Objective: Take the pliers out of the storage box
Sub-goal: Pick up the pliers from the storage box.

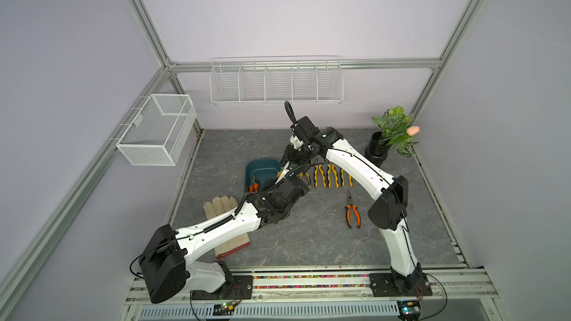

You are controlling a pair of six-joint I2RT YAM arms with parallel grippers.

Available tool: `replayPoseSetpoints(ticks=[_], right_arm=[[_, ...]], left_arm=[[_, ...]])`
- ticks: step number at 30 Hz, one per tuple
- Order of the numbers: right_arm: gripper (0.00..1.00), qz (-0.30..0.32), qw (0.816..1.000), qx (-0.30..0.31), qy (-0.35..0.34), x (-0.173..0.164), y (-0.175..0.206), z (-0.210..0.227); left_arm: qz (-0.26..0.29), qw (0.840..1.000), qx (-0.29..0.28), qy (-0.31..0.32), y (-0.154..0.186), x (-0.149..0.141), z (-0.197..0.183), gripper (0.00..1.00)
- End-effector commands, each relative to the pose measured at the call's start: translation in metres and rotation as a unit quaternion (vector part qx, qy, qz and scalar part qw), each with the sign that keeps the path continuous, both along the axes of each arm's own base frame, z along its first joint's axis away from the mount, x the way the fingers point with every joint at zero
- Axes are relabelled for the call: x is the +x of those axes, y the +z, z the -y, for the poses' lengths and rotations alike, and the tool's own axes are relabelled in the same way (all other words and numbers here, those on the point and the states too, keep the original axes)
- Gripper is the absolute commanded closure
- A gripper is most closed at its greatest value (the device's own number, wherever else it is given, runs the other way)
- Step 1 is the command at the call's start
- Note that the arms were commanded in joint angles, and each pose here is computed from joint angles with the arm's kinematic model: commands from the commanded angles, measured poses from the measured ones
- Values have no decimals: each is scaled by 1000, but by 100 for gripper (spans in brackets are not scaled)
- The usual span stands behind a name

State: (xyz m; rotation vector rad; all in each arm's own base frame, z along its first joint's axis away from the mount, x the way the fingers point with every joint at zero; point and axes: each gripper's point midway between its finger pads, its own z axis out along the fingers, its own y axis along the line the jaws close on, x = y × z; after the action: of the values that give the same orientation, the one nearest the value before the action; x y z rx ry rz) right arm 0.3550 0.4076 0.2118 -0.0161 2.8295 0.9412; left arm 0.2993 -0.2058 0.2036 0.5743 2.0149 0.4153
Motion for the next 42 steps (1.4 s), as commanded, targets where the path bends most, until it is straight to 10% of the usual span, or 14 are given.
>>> replayPoseSetpoints(ticks=[1, 7, 13, 19, 31, 42], right_arm=[[71, -26, 999, -10, 31, -34, 3, -1], [93, -26, 999, -7, 31, -33, 1, -1], [94, -9, 999, 0, 36, -28, 8, -4], [93, -5, 999, 4, 37, -24, 13, -7], [93, 15, 999, 14, 33, -16, 35, -2], [94, 30, 999, -2, -13, 24, 43, 49]], left_arm=[[65, 995, -66, 29, 40, 14, 5, 100], [60, 996, -63, 30, 37, 15, 8, 100], [52, 996, -63, 35, 31, 13, 5, 100], [41, 996, -62, 44, 20, 10, 0, 65], [55, 994, -60, 68, 19, 6, -14, 62], [70, 973, -217, -25, 61, -30, -19, 60]])
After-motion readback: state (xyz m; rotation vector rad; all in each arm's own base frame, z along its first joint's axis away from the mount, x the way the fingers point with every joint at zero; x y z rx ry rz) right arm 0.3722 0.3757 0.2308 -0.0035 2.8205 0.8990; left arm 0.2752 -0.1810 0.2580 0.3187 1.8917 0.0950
